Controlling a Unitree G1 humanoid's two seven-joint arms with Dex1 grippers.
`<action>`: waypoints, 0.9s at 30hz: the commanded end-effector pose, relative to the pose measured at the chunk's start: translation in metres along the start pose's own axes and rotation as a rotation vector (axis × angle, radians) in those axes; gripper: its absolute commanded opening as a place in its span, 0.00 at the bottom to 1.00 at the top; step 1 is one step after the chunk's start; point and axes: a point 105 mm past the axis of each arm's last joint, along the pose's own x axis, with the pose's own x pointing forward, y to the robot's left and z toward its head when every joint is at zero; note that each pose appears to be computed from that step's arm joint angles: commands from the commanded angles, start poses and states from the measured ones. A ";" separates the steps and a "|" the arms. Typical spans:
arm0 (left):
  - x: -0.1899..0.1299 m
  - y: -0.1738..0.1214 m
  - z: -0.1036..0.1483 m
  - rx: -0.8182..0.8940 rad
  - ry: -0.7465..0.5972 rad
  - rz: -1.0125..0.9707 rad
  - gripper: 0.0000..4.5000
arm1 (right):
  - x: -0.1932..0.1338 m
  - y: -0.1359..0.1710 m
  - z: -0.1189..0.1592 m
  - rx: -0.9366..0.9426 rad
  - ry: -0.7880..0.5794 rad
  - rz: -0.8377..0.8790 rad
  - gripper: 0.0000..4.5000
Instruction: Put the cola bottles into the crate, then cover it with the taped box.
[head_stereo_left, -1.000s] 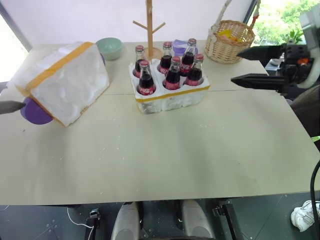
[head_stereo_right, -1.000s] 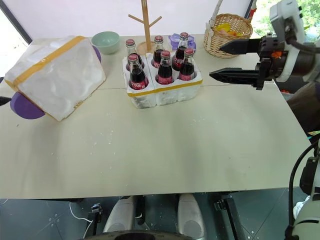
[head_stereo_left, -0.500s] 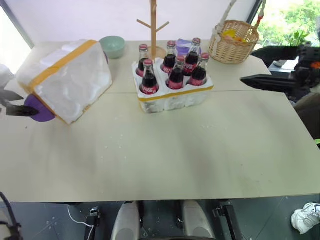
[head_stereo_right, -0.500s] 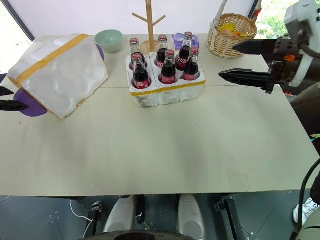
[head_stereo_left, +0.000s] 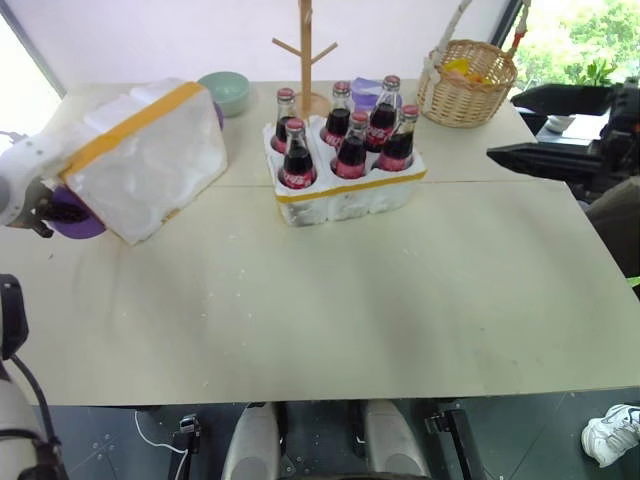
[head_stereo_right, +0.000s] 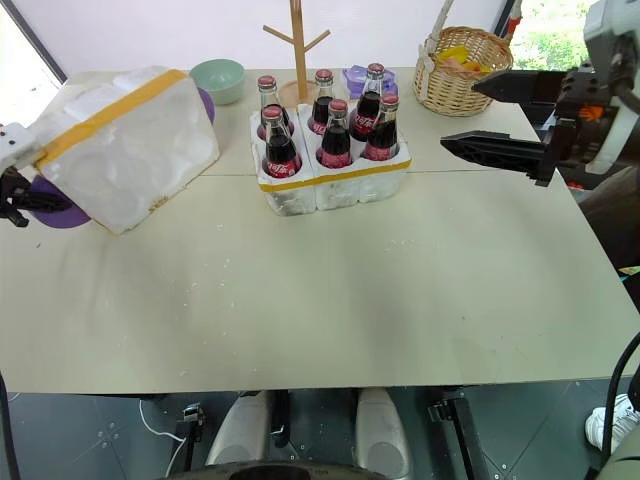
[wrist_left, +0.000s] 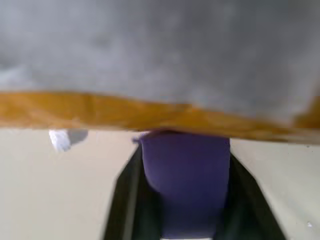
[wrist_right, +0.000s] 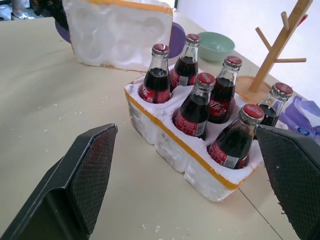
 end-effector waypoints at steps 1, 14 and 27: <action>-0.012 0.008 0.007 0.009 -0.038 0.043 0.07 | -0.007 0.002 0.012 -0.052 -0.022 -0.023 1.00; -0.052 0.034 0.115 0.414 -0.476 0.537 0.07 | -0.014 -0.006 -0.014 0.028 0.024 -0.092 1.00; -0.041 -0.087 0.268 0.876 -0.868 0.619 0.07 | -0.016 0.002 -0.043 0.106 0.043 -0.139 1.00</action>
